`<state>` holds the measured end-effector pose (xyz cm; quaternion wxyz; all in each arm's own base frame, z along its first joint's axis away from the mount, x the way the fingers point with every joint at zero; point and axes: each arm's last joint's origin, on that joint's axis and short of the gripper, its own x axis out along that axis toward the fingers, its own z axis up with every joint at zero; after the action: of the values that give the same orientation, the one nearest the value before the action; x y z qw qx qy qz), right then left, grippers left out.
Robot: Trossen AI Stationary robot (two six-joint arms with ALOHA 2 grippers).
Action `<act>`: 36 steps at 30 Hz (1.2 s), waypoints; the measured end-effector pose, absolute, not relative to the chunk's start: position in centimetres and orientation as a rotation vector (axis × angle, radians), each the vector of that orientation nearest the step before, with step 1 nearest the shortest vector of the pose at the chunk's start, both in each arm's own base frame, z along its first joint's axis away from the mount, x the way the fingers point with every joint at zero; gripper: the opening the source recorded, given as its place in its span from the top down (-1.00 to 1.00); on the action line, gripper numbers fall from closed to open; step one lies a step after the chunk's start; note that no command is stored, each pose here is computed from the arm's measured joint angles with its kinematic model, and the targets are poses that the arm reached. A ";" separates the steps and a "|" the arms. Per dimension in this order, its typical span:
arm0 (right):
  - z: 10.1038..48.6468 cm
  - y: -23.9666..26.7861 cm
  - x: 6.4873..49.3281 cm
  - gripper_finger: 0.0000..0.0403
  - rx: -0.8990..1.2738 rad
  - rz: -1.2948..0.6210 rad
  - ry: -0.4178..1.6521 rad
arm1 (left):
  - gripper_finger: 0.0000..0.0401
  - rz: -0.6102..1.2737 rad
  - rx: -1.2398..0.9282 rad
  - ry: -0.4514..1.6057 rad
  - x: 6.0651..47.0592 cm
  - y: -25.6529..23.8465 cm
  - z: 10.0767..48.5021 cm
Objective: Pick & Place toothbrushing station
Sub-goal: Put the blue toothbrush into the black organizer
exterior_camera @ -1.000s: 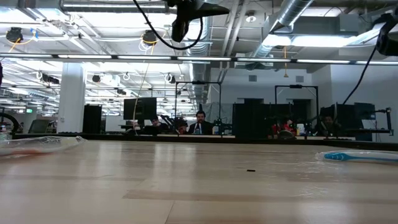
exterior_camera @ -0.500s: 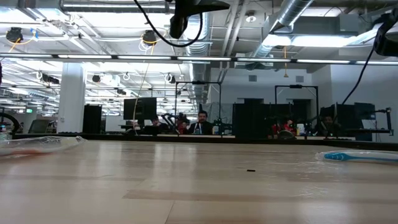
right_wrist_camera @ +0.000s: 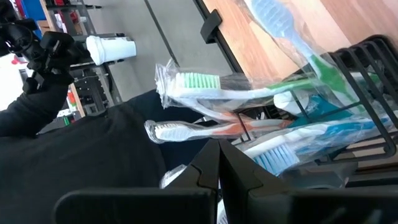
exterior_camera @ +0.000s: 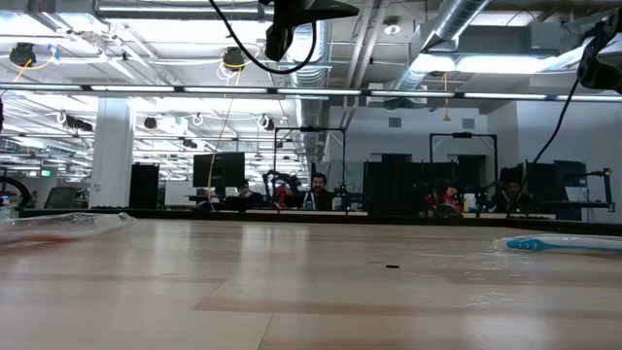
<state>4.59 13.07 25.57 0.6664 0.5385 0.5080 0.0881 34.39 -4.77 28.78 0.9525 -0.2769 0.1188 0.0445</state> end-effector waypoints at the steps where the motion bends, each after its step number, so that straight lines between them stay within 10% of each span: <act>1: 25.6 13.1 4.6 1.00 1.215 0.201 1.148 | 0.39 0.091 -0.563 0.242 34.4 -4.8 28.8; 22: 26.8 13.5 4.8 1.00 1.205 0.397 1.058 | 0.39 0.105 -0.554 0.238 34.4 -4.6 28.8; 36: 30.3 10.7 5.5 1.00 1.212 0.564 0.620 | 0.41 0.132 -0.607 0.165 34.5 -4.5 29.3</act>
<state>5.48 10.68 30.27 0.7406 0.5526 0.2829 0.2572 34.52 -4.52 29.32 0.9489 -0.2982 0.0810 0.0647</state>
